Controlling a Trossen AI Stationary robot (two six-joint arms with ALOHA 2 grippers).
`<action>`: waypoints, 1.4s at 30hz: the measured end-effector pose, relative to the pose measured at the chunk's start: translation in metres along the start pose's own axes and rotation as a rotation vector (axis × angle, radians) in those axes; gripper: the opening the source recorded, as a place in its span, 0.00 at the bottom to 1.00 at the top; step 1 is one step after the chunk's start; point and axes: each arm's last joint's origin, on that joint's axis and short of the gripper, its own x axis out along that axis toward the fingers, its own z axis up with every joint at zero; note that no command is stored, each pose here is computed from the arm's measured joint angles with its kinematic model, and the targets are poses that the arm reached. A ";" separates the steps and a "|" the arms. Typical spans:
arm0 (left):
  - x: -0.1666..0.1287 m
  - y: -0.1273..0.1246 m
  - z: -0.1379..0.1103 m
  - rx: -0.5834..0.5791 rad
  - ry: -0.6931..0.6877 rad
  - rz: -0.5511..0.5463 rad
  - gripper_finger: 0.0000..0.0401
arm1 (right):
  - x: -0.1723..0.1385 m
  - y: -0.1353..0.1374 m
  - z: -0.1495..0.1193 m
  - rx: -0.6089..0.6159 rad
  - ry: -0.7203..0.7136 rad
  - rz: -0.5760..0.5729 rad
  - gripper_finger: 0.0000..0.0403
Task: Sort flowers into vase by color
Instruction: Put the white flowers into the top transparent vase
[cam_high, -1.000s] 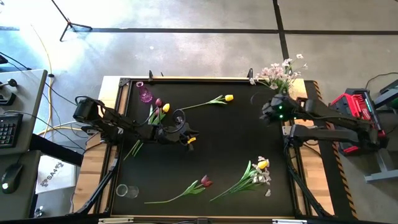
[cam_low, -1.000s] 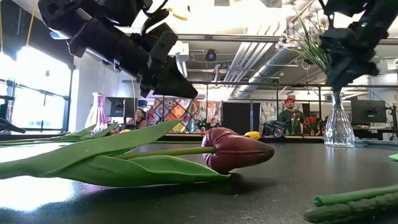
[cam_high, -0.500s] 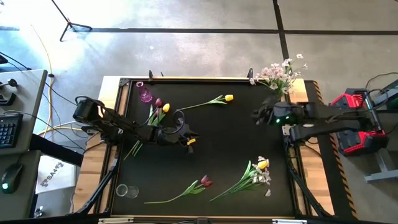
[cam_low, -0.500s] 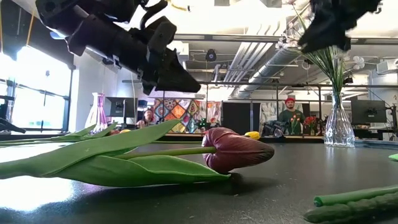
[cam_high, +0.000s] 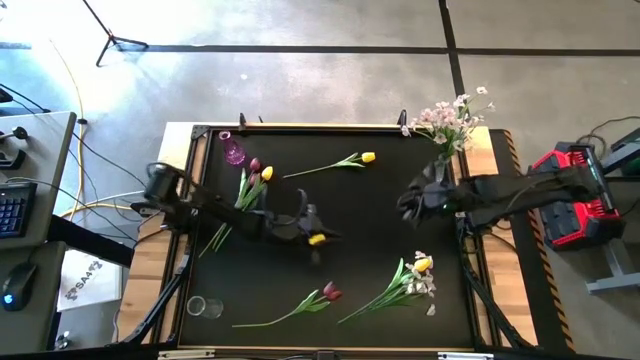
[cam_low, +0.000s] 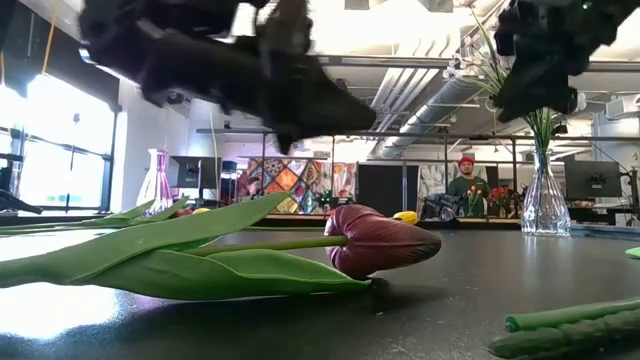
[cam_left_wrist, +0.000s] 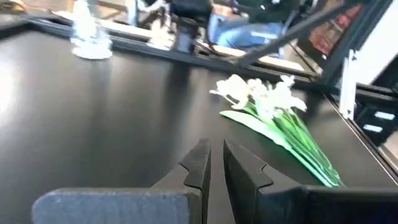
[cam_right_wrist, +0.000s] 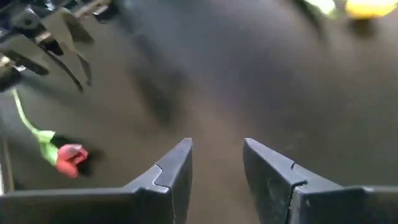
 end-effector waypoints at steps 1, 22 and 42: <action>0.010 -0.004 0.000 0.001 0.008 -0.027 0.08 | 0.004 0.002 -0.005 0.001 0.014 0.011 0.32; 0.093 -0.093 -0.020 0.164 0.213 -0.334 0.41 | -0.005 0.027 -0.060 -0.060 0.083 -0.043 0.32; 0.141 -0.119 -0.055 0.221 0.258 -0.194 0.33 | 0.018 0.052 -0.102 0.040 0.160 -0.106 0.32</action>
